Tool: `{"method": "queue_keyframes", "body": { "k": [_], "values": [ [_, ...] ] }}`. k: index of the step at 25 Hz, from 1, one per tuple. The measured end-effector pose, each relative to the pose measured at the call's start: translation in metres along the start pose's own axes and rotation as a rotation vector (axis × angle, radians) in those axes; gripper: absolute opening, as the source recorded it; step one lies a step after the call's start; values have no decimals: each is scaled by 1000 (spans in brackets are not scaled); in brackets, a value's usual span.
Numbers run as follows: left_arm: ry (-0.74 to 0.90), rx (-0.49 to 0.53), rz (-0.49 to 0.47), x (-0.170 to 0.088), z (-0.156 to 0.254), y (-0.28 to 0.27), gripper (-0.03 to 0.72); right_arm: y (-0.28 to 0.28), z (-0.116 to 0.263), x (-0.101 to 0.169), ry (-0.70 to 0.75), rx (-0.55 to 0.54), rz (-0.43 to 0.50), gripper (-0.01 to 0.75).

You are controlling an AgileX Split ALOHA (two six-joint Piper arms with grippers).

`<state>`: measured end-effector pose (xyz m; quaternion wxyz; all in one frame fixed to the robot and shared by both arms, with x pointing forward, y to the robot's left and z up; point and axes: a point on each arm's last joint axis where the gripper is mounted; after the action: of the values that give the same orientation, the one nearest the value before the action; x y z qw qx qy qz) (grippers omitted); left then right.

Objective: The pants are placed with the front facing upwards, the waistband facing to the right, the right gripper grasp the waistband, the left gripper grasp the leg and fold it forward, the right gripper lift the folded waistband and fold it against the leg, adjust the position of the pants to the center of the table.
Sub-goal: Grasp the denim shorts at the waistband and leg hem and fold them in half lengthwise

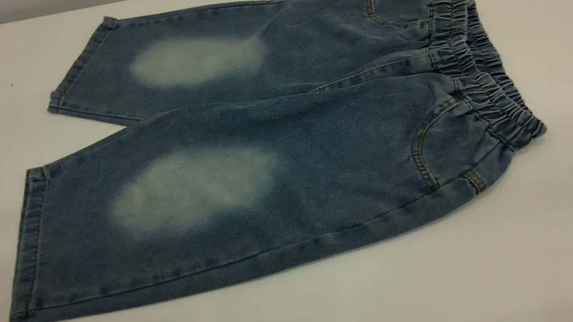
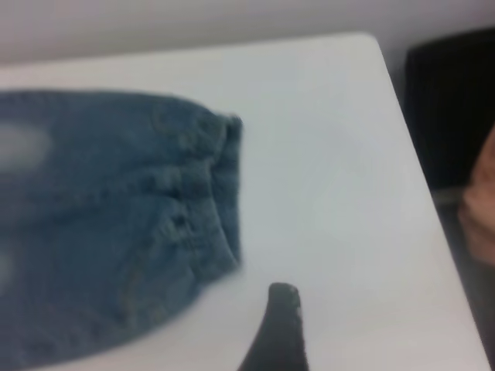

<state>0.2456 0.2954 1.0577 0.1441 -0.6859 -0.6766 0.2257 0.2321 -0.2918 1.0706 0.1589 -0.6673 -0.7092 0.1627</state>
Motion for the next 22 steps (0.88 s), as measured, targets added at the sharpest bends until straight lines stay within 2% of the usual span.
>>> {"method": "queue_keyframes", "body": {
  "k": [3, 8, 16, 18, 22],
  "values": [
    [-40, 12, -5, -1, -21, 15, 557, 4, -20, 3, 26, 23, -40, 578],
    [-134, 86, 0, -2, -53, 56, 557, 42, -46, 8, 104, 134, -131, 578],
    [-263, 133, 30, -4, -82, 127, 557, 109, -66, 25, 210, 305, -392, 578],
    [-272, 128, 34, -4, -85, 141, 557, 124, -69, 30, 232, 325, -462, 578],
    [-251, 142, 48, -4, -89, 161, 557, 152, -70, 35, 278, 353, -547, 578]
  ]
}}
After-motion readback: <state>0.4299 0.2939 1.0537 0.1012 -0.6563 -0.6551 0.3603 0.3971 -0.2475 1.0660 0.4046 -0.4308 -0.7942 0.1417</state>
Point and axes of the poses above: a point on each arm's last joint axis where the gripper is mounted, y pointing out along that axis toward the gripper, x along the wrist's bending axis when the last joint is at zero, z = x × y, and after that the axes turned 7 degrees about -y, right-handed
